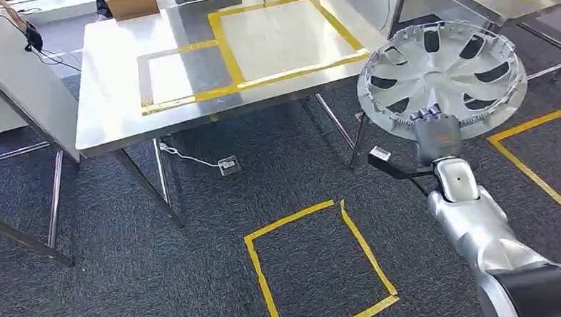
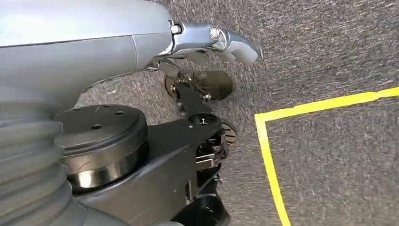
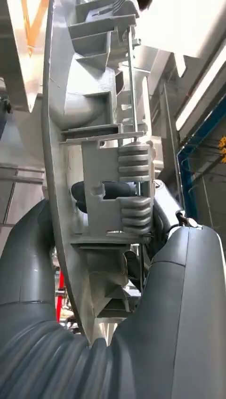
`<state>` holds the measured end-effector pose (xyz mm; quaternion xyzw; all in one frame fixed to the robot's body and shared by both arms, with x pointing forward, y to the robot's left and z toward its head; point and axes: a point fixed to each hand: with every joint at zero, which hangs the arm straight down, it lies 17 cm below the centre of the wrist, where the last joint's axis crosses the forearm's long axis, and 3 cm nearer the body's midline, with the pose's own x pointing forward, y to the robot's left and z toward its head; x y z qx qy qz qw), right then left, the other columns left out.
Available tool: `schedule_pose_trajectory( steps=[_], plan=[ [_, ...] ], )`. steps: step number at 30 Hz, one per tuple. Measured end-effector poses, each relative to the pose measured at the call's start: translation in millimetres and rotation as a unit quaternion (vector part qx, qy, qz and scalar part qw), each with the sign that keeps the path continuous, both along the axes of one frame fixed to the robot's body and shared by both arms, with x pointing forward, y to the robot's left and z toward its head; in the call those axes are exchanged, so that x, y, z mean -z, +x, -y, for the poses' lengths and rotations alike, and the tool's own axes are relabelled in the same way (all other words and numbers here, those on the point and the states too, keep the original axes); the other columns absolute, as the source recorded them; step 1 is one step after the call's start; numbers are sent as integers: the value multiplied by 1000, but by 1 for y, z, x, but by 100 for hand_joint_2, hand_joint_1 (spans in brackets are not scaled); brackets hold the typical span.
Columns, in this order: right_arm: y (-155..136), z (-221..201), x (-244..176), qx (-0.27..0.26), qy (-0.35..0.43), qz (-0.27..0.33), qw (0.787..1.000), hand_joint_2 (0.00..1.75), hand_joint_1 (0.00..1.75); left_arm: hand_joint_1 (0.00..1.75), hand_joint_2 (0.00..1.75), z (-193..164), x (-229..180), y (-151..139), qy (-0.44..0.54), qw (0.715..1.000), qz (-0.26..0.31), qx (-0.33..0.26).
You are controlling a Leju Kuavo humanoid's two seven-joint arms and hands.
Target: Take the parts from the cabinet and place them on the table.
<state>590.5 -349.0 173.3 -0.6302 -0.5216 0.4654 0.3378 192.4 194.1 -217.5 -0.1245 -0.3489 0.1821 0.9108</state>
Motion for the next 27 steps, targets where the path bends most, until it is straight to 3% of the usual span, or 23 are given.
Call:
schedule_pose_trajectory(
  steps=[27],
  plan=[
    [-11,-1,21,-1,2,-15,1000,175,175,0,175,7,1,4,32,998,5,54]
  ],
)
